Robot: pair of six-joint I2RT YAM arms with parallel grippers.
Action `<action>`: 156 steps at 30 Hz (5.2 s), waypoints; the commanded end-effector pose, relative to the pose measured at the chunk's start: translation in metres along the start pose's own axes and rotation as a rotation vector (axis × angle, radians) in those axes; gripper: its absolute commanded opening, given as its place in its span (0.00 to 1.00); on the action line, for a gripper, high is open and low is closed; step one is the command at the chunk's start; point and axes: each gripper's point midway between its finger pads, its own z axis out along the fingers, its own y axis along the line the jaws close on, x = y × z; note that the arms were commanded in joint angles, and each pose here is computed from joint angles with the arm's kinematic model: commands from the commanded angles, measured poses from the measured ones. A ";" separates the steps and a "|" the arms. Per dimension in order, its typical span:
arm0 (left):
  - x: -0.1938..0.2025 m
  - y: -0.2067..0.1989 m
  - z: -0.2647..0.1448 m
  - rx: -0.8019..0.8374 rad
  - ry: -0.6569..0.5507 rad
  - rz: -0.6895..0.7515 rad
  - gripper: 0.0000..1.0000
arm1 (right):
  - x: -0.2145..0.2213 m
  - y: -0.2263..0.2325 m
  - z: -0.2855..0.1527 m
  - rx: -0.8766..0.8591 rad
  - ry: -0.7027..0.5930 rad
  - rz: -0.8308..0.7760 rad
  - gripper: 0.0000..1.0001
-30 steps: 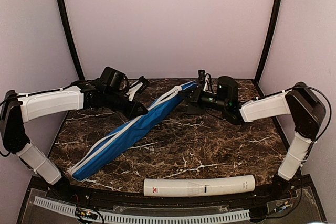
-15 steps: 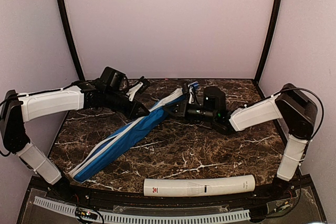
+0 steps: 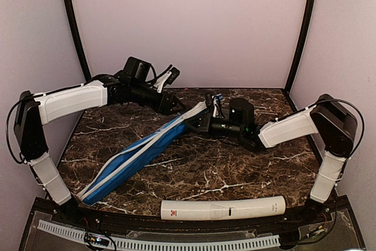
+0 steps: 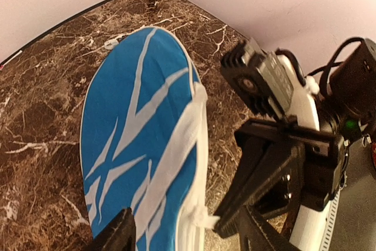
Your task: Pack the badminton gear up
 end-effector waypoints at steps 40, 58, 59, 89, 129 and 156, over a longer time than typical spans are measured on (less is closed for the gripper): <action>-0.093 0.060 0.036 -0.211 -0.054 -0.034 0.00 | 0.017 0.046 0.038 -0.138 0.066 -0.022 0.00; -0.110 0.213 -0.062 -0.598 -0.186 -0.183 0.00 | 0.084 0.068 0.050 -0.141 0.328 -0.029 0.00; -0.107 0.221 -0.068 -0.614 -0.184 -0.194 0.00 | 0.087 0.068 0.049 -0.136 0.342 -0.033 0.00; -0.061 0.328 -0.163 -0.894 -0.140 -0.273 0.00 | 0.238 0.068 -0.038 -0.022 0.893 -0.040 0.00; 0.003 0.288 -0.074 -0.649 -0.061 -0.301 0.71 | 0.077 -0.086 -0.141 0.550 0.390 -0.004 0.63; 0.157 0.246 -0.305 -1.338 -0.575 -0.291 0.91 | -0.133 -0.171 -0.409 1.079 -0.658 -0.262 0.90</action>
